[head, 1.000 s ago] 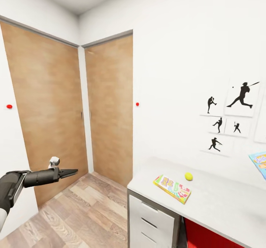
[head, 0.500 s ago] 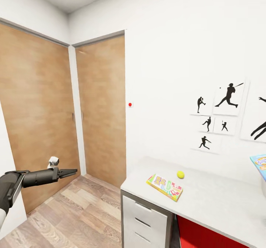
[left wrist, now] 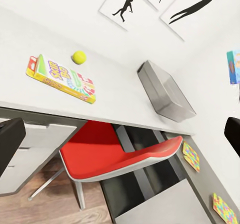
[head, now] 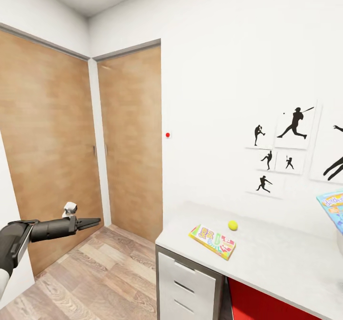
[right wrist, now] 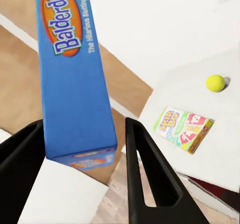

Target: Put all the toys in the child's room - the three board games (two on the bed and one on the table), the two jigsaw puzzles on the table, and the tennis ball on the table - inside the toy box on the table in the child's room.

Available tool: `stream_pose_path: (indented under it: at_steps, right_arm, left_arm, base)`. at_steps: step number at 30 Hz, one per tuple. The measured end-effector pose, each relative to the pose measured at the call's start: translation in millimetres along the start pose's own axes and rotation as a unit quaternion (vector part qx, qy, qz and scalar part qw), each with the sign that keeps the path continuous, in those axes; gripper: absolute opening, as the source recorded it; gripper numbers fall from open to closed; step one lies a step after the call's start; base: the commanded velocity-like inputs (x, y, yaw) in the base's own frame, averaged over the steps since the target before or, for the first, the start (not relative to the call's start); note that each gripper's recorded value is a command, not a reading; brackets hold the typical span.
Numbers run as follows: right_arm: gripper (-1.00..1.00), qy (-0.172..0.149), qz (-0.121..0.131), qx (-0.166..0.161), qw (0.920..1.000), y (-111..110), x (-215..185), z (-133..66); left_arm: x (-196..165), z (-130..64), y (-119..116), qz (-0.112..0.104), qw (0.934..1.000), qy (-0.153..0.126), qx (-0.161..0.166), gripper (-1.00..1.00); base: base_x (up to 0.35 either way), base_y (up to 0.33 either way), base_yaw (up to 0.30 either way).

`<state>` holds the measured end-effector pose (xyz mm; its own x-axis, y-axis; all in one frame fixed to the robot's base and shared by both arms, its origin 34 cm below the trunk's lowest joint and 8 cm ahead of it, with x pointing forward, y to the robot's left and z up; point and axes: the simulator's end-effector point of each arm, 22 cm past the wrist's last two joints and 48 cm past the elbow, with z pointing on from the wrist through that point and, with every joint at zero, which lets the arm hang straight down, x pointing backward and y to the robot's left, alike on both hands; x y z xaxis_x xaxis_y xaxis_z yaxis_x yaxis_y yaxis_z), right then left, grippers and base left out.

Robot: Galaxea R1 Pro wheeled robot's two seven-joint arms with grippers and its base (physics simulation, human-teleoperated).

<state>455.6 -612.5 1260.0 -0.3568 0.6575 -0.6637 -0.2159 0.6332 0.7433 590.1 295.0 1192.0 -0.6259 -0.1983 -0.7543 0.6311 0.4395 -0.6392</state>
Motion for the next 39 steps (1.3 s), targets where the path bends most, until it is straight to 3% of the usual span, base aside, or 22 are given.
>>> stream_pose_path:
  at_steps: [4, 6, 7, 11, 12, 17, 22, 26, 39]
  right_arm:
    - [-1.00, 0.007, -0.050, -0.009, 0.9987, 30, -10, 4.3]
    - [-1.00, 0.010, -0.091, -0.012, 0.9957, 53, -23, 1.3]
    - [-1.00, 0.016, -0.121, 0.002, 0.9925, 64, -36, -5.2]
    - [-1.00, 0.019, -0.150, 0.023, 0.9882, 76, -59, -20.4]
    - [-1.00, 0.018, -0.162, 0.042, 0.9858, 74, -71, -29.4]
    - [-1.00, 0.023, -0.161, 0.046, 0.9857, 78, -79, -37.9]
    - [-1.00, 0.076, -0.150, 0.015, 0.9856, 81, -48, -21.9]
    - [-1.00, 0.091, -0.146, 0.004, 0.9851, 83, -39, -18.3]
    - [-1.00, 0.098, -0.144, 0.003, 0.9847, 83, -36, -17.8]
  left_arm:
    - [0, 0.0, 0, 0.000, 1.0000, 0.000, 0.000, 1.00]
    - [0, 0.0, 0, 0.000, 1.0000, 0.000, 0.000, 1.00]
    - [0, 0.1, 0, 0.000, 1.0000, 0.000, 0.000, 1.00]
    - [0, 0.2, -1, 0.000, 1.0000, 0.000, 0.001, 1.00]
    - [0, 0.4, 0, 0.000, 1.0000, -0.001, 0.001, 1.00]
    - [0, 0.3, 0, -0.001, 1.0000, -0.001, 0.001, 1.00]
    - [0, 0.6, 0, -0.001, 1.0000, -0.001, 0.001, 1.00]
    - [0, 0.4, 0, -0.001, 1.0000, -0.001, 0.001, 1.00]
    - [0, 0.3, 0, 0.001, 1.0000, -0.001, 0.001, 1.00]
  base:
    - [0.000, 0.000, 0.000]
    - [0.000, 0.000, 0.000]
    - [0.000, 0.000, 0.000]
    - [0.000, 0.000, 0.000]
    - [0.000, 0.000, 0.000]
    - [0.000, 0.000, 0.000]
    - [0.000, 0.000, 0.000]
    - [0.000, 0.000, 0.000]
    - [0.000, 0.000, 0.000]
